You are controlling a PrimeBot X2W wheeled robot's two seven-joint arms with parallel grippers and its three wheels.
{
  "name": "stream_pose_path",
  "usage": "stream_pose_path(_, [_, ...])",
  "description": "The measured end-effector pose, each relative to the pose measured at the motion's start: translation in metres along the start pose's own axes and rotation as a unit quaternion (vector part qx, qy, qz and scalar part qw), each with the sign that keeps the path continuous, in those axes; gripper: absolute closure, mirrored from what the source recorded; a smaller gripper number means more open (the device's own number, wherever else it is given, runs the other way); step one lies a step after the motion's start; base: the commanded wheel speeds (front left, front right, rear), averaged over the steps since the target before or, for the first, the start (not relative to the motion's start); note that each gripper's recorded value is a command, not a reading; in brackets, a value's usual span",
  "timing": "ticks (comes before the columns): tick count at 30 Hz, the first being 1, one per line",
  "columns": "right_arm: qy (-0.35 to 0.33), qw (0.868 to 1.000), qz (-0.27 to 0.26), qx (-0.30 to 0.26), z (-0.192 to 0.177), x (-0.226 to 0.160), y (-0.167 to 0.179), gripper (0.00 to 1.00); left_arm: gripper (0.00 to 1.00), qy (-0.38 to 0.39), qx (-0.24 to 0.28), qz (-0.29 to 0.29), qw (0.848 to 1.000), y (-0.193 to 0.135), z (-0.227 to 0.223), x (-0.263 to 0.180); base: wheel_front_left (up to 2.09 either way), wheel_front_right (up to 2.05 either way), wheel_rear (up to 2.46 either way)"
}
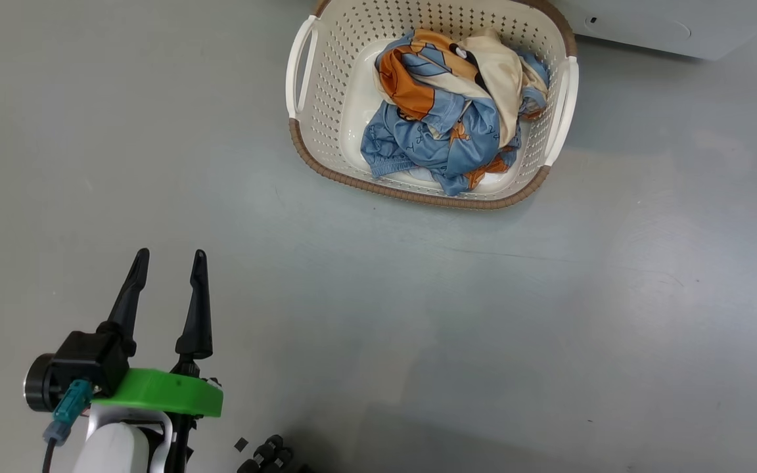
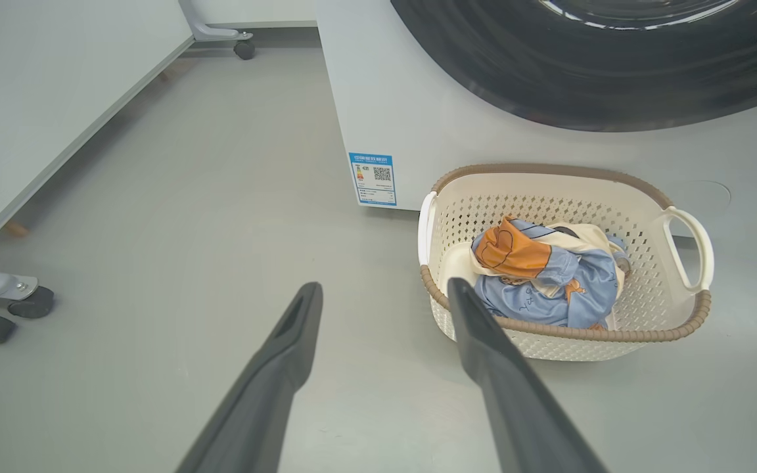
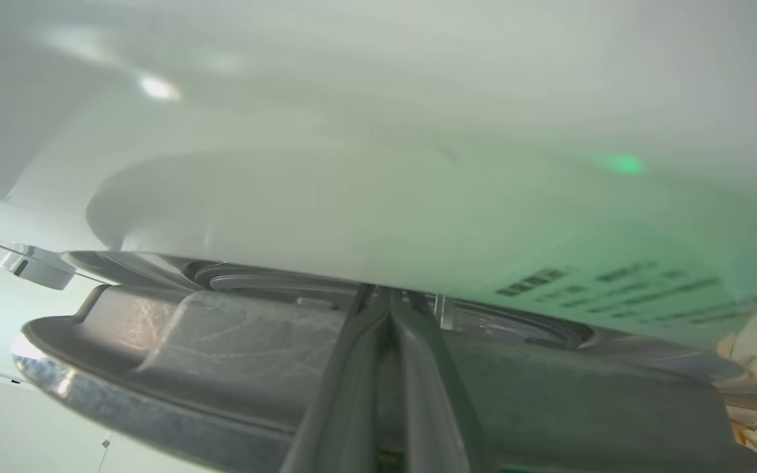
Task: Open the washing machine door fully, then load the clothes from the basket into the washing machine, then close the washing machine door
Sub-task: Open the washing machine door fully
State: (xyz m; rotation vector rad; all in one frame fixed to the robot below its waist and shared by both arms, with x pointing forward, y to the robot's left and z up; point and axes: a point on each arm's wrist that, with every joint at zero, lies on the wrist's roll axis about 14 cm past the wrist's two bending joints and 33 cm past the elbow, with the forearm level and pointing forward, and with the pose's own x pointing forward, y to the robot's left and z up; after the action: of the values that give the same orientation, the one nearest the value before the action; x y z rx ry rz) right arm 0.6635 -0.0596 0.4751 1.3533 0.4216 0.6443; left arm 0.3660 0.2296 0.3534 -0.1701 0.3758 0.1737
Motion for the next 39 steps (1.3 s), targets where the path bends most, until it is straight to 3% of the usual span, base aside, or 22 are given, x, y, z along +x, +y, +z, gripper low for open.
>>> stream_pose_path(39, [0.061, 0.998, 0.001, -0.016, -0.018, -0.009, 0.025, 1.00, 0.00, -0.015, -0.010, -0.018, 1.000, -0.011, 0.007, 0.010, 0.00, 0.00, 0.00])
